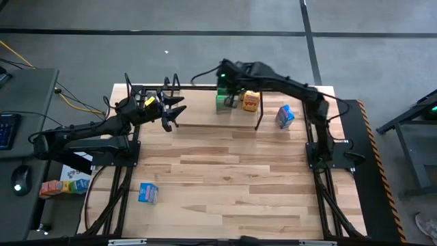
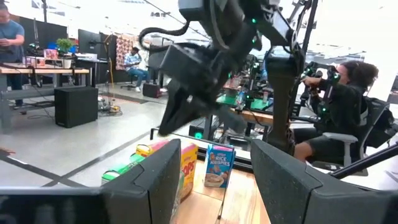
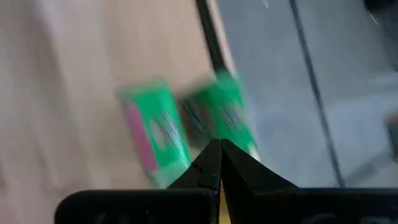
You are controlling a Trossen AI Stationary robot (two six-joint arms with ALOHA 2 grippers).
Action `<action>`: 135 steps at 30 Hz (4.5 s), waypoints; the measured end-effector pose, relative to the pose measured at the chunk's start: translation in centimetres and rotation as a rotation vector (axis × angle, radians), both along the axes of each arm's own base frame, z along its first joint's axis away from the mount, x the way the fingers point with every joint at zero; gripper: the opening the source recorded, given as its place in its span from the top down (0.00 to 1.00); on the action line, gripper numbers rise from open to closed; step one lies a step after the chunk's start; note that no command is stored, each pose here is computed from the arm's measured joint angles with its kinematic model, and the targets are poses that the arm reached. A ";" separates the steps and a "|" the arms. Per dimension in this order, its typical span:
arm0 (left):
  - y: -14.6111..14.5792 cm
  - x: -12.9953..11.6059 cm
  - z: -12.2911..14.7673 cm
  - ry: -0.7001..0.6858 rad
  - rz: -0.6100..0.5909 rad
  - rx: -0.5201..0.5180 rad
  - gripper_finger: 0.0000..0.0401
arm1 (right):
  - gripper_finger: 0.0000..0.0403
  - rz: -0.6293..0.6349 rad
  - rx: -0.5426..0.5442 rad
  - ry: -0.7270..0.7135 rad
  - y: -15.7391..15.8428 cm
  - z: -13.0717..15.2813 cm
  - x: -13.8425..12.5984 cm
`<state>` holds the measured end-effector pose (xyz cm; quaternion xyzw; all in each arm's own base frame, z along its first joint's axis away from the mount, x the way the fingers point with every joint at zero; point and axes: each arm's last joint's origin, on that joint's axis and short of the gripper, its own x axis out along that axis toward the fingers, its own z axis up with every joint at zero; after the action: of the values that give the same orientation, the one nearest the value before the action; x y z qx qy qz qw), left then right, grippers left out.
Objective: Stack cereal on shelf
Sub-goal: Adjust the yellow cereal box on the shelf
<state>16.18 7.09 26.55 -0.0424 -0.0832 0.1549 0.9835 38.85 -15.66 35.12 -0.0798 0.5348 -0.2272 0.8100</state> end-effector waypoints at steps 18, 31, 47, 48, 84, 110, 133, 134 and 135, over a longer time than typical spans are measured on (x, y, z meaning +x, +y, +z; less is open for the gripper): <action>0.0 0.0 0.0 0.003 -0.001 -0.007 0.54 | 1.00 -0.442 -0.095 -0.335 3.4 -0.9 -18.0; 0.0 0.0 0.0 -0.002 -0.003 -0.019 0.54 | 1.00 -0.680 0.240 -0.747 1.2 -11.2 -22.2; 0.0 0.0 0.0 -0.005 -0.002 -0.009 0.54 | 1.00 -0.623 0.444 -1.043 -0.3 -14.7 -21.5; 0.0 0.0 0.0 -0.004 -0.002 -0.009 0.54 | 1.00 -0.616 0.449 -1.046 -0.3 -14.7 -21.4; 0.0 0.0 0.0 0.000 0.000 0.001 0.54 | 1.00 -0.500 0.553 -1.046 -0.1 -14.4 -21.1; 0.1 0.0 0.0 -0.002 0.028 -0.004 0.54 | 1.00 -0.575 0.452 -1.048 -0.3 -14.3 -21.4; 0.1 0.0 0.0 -0.005 0.033 -0.003 0.54 | 1.00 -0.293 0.341 -0.413 2.8 -3.0 -16.6; 0.1 0.0 0.0 -0.005 0.033 -0.003 0.54 | 1.00 -0.289 0.343 -0.368 2.9 -3.1 -15.9; 0.1 0.0 0.0 -0.005 0.033 -0.003 0.54 | 1.00 -0.284 0.347 -0.333 3.0 -3.3 -15.3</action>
<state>16.16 7.19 26.58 -0.0430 -0.0859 0.1711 0.9806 23.52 -12.66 31.86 0.1741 0.4312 -0.2533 0.8483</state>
